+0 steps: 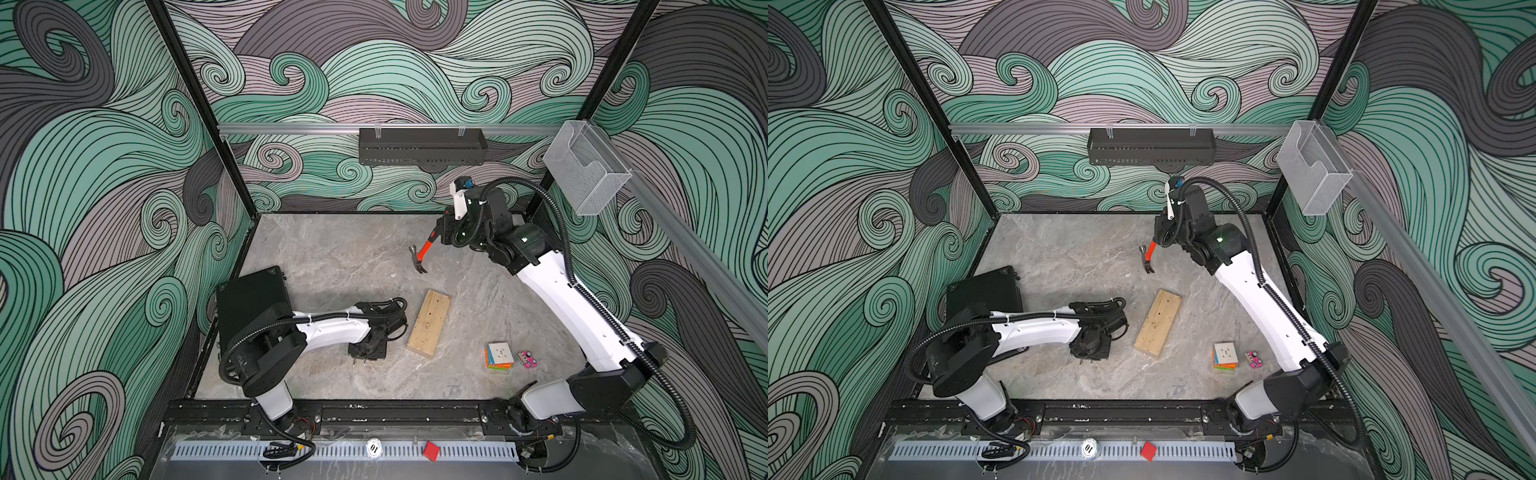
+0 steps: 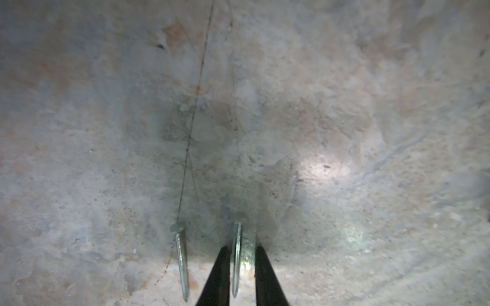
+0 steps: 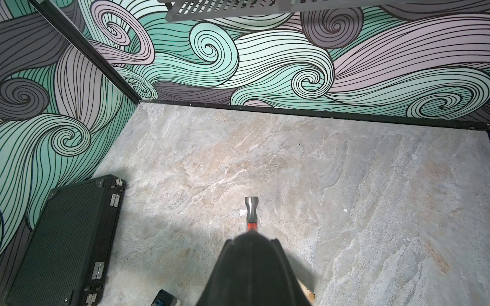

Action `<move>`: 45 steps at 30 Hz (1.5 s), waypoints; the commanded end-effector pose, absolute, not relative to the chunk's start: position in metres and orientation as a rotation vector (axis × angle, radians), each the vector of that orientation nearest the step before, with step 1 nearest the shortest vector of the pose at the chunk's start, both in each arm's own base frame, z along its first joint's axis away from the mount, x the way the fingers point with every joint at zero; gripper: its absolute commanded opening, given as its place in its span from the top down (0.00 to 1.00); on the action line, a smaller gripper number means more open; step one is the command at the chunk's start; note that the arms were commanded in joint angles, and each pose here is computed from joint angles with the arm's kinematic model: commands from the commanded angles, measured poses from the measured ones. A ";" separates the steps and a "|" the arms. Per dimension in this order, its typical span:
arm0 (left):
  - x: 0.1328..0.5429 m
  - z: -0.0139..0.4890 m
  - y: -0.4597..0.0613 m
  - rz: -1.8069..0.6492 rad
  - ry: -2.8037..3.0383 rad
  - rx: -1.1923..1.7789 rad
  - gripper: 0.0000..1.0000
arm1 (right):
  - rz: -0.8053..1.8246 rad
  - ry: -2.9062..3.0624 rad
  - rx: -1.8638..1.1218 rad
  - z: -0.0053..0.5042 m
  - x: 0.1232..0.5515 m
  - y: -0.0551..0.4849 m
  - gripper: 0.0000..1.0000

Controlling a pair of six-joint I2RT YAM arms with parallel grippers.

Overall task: Use a claw hammer to pull out a nail
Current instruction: Place the nail at the center of the board.

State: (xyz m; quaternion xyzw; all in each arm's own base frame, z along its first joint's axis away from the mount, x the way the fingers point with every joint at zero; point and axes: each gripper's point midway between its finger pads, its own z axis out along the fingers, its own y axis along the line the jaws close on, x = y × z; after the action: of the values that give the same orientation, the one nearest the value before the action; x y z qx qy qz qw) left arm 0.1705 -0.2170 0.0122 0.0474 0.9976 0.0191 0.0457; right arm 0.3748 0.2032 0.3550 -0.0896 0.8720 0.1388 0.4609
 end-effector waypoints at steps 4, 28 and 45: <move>0.168 0.013 -0.222 0.046 3.059 0.149 0.80 | 0.404 2.023 -0.167 0.391 0.379 0.202 0.97; 0.189 0.061 -0.234 -0.047 2.933 0.179 0.52 | 0.411 2.018 -0.149 0.391 0.376 0.198 0.97; 0.222 0.151 -0.258 -0.424 2.616 0.202 0.17 | 0.391 2.015 -0.139 0.394 0.373 0.193 0.97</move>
State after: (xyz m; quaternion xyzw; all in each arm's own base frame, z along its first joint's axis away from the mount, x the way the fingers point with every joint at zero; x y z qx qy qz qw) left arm 0.2146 -0.2537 0.1316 0.0638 0.9687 -0.1198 0.2078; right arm 0.3731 0.1988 0.3502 -0.0788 0.8748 0.1397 0.4572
